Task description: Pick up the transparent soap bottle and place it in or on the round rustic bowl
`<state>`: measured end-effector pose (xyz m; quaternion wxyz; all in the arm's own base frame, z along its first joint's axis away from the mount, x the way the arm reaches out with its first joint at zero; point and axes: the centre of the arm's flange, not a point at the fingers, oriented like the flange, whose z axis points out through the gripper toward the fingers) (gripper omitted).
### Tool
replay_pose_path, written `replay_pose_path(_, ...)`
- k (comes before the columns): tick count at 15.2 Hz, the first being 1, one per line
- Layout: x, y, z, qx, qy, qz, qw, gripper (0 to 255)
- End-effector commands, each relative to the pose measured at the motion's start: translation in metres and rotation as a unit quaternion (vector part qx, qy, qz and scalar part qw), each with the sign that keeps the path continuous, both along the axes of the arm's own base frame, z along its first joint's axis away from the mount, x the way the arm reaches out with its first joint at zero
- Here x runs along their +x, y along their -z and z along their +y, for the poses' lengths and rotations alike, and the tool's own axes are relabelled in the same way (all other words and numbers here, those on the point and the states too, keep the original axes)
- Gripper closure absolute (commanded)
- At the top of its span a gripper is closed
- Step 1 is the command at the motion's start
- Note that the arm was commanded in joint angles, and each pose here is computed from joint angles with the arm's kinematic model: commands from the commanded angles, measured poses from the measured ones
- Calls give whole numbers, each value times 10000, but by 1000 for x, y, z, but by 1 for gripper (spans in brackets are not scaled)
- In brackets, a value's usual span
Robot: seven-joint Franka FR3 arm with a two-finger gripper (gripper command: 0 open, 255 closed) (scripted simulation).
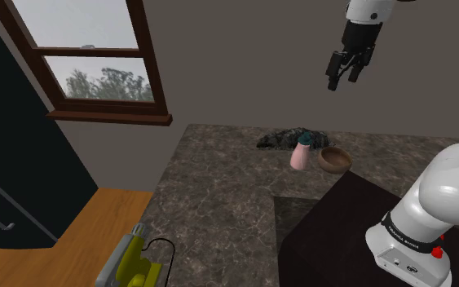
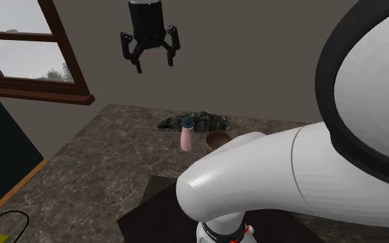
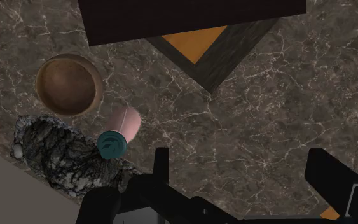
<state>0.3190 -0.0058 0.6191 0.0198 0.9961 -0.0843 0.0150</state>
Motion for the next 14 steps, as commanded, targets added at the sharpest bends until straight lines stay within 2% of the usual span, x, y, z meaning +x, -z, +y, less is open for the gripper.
replay_pose_path(1, 0, 0, 0, 0, 0, 0, 10000, 0)
replay_pose_path(14, 73, 131, -89, 50, 109, 186, 9998, 0)
